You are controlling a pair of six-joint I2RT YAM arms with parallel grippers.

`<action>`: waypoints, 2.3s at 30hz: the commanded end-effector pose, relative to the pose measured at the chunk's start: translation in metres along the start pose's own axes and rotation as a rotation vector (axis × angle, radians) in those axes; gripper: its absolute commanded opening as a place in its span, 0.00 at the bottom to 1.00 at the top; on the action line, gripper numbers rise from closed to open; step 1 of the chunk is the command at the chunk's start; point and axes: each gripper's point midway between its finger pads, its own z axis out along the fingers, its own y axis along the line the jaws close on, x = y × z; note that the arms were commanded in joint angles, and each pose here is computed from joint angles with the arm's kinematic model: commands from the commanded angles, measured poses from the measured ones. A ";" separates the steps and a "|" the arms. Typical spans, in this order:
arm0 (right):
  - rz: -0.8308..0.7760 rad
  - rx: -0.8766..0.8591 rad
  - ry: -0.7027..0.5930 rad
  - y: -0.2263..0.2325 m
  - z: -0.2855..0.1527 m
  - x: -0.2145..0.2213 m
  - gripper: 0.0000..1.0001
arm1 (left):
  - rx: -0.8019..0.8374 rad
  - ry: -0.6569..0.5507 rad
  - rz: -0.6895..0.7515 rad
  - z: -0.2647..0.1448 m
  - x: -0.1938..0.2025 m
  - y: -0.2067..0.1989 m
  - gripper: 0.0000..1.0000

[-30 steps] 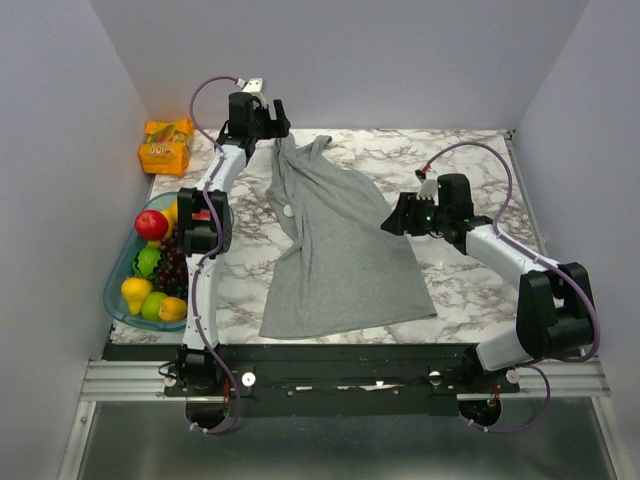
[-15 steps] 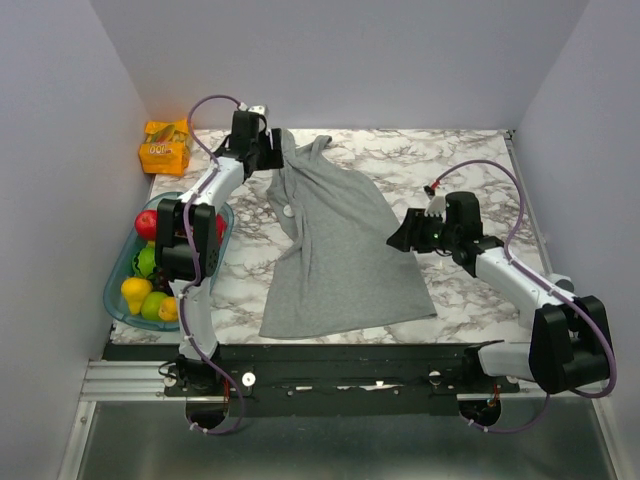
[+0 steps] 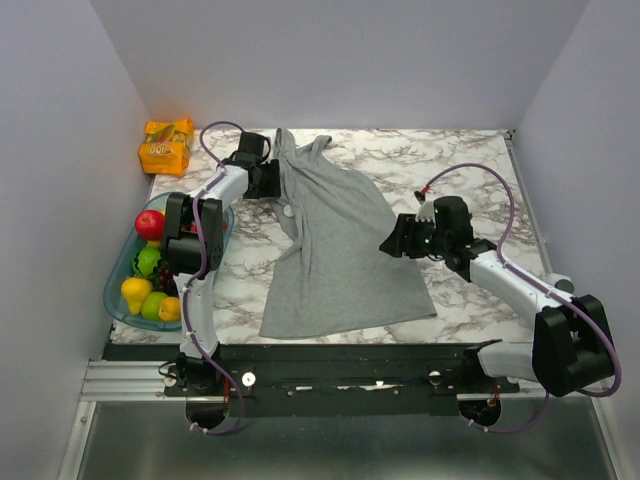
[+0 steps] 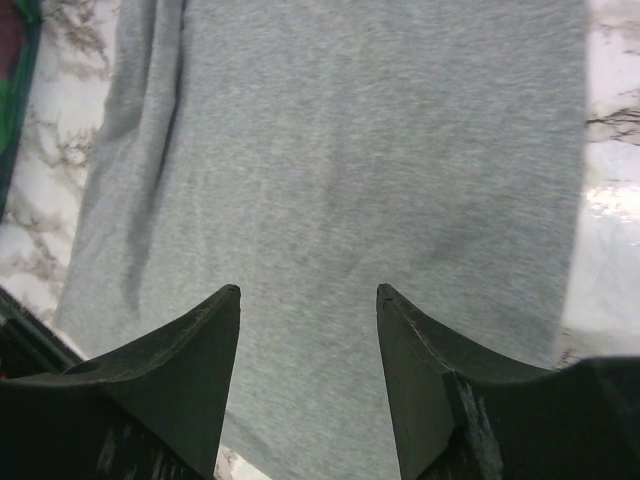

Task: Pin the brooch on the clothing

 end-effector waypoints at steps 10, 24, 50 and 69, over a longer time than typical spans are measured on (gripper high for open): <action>0.008 0.279 0.076 -0.057 0.045 -0.063 0.66 | 0.176 0.048 -0.058 0.015 0.021 -0.028 0.44; 0.016 0.364 0.325 -0.101 0.099 -0.058 0.63 | 0.154 0.030 -0.033 0.006 0.010 -0.020 0.00; 0.045 0.326 0.441 -0.106 0.102 -0.020 0.01 | 0.027 0.009 0.064 -0.016 -0.008 0.025 0.00; -0.019 0.640 0.365 -0.151 0.052 -0.042 0.01 | -0.135 -0.043 0.165 -0.037 -0.027 0.059 0.00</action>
